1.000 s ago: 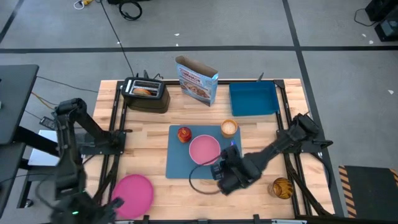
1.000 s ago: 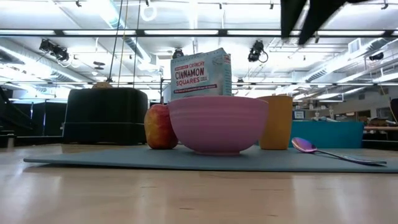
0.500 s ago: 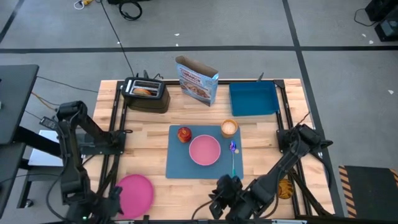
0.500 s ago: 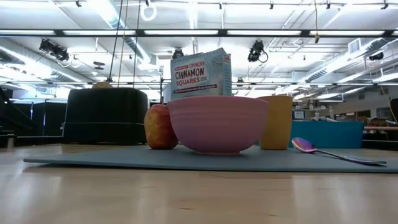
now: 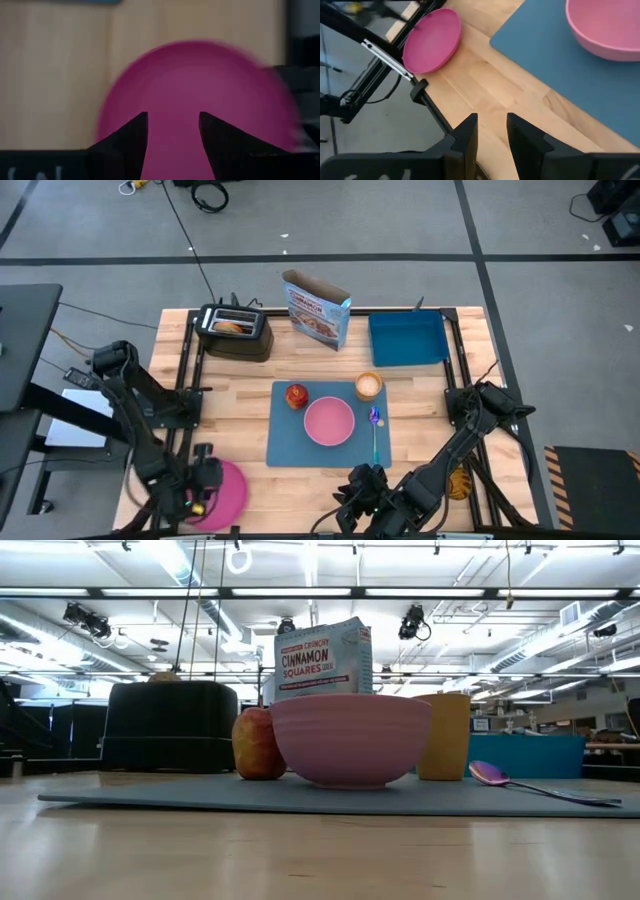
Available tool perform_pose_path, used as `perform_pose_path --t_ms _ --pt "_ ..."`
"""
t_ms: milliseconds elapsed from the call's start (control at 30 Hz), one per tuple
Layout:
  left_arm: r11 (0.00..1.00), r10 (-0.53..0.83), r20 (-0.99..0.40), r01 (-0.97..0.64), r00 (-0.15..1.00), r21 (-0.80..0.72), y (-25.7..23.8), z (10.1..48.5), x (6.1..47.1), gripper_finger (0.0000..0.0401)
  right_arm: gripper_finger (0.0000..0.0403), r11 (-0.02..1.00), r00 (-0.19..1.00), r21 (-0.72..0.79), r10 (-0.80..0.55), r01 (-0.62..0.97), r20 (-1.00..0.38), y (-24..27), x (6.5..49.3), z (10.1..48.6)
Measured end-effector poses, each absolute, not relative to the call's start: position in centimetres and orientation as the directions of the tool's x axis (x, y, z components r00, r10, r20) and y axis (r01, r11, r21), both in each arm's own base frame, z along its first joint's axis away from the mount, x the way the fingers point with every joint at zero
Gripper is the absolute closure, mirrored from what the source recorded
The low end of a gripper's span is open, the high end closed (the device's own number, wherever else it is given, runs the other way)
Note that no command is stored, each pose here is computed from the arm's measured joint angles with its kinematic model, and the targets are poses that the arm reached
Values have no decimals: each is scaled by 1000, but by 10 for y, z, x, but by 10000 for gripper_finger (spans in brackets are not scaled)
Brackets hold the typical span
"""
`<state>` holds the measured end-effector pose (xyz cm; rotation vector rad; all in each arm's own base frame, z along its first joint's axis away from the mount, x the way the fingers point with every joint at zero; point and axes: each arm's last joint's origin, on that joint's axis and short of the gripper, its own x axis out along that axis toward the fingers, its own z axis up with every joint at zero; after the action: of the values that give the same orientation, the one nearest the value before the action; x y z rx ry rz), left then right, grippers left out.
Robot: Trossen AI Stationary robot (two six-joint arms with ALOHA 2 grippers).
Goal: Arrange a breakfast setting
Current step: Put the pink plate on the blue cutting board to the left of the pink bowl
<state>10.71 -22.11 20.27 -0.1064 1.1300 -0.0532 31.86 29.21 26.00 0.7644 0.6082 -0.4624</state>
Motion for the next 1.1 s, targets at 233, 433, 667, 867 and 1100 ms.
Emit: perform_pose_path --t_ms 233,433,667,867,1100 --pt "997 2 -946 -74 323 -23 -193 169 113 216 292 648 753 511 -150 565 -641 295 319 262" --pt "998 0 -946 -60 324 -21 -192 166 110 216 292 656 759 505 -164 561 -630 295 319 262" --pt "998 42 -954 -65 295 24 -183 163 114 216 292 657 763 509 -162 556 -626 296 320 263" --pt "994 -40 -977 -91 210 -60 -169 137 113 216 292 653 769 520 -156 551 -620 296 320 263" --pt "991 -63 -976 -105 210 -87 -164 136 115 240 292 666 777 520 -146 535 -612 298 320 264"
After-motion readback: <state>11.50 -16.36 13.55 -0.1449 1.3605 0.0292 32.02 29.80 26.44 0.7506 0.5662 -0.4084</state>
